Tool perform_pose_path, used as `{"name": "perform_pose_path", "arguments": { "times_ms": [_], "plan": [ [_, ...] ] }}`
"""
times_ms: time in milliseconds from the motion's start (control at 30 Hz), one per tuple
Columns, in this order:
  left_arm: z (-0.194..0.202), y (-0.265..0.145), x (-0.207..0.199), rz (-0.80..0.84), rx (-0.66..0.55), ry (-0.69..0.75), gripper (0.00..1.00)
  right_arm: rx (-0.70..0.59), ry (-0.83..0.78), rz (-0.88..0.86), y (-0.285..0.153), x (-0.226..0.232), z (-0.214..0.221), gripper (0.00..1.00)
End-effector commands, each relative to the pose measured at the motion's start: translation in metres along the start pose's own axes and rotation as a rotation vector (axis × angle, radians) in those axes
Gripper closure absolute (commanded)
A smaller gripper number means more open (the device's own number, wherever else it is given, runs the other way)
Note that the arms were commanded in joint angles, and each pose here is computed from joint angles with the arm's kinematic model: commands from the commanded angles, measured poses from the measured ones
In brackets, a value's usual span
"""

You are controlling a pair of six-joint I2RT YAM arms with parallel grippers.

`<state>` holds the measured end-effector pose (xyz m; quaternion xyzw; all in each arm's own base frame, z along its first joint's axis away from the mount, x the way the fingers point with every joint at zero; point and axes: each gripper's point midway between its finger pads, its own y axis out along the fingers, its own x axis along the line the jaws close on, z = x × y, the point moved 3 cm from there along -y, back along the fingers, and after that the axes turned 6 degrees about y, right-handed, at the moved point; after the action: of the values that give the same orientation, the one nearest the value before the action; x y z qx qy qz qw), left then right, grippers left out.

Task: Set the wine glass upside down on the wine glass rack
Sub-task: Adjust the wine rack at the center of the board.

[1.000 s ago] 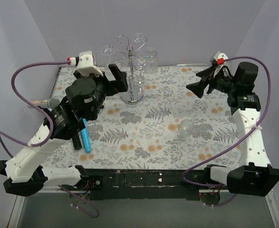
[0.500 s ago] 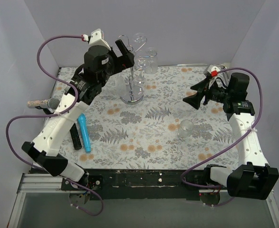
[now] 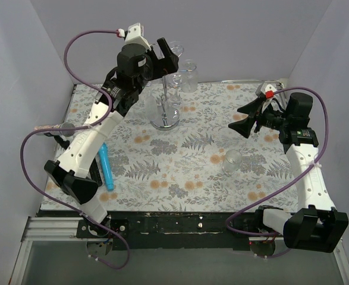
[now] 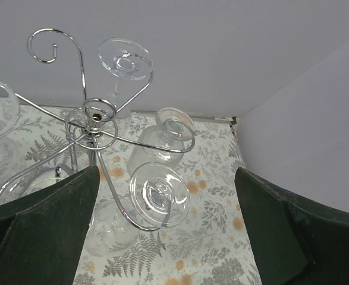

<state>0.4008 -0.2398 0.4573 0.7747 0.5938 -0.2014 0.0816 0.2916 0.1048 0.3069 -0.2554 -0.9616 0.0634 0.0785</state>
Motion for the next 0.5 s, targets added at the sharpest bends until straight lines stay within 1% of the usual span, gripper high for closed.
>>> {"name": "perform_pose_path", "arguments": {
  "times_ms": [0, 67, 133, 267, 467],
  "plan": [
    [-0.025, -0.004, -0.004, 0.134, -0.007, 0.034, 0.02, -0.036, -0.035, -0.035, -0.002, 0.008, -0.009, 0.14],
    [-0.025, 0.005, 0.006, 0.143, 0.037, -0.038, 0.03, -0.038, -0.035, -0.038, -0.003, 0.009, -0.01, 0.14],
    [-0.022, 0.011, 0.006, 0.178, 0.061, -0.1, 0.03, -0.038, -0.032, -0.043, -0.002, 0.009, -0.009, 0.14],
    [-0.023, 0.019, 0.0, 0.246, 0.052, -0.216, 0.08, -0.04, -0.027, -0.044, -0.002, 0.009, -0.01, 0.14],
    [-0.025, 0.03, 0.001, 0.286, 0.075, -0.335, 0.17, -0.042, -0.027, -0.046, -0.003, 0.01, -0.01, 0.14]
  ]
}}
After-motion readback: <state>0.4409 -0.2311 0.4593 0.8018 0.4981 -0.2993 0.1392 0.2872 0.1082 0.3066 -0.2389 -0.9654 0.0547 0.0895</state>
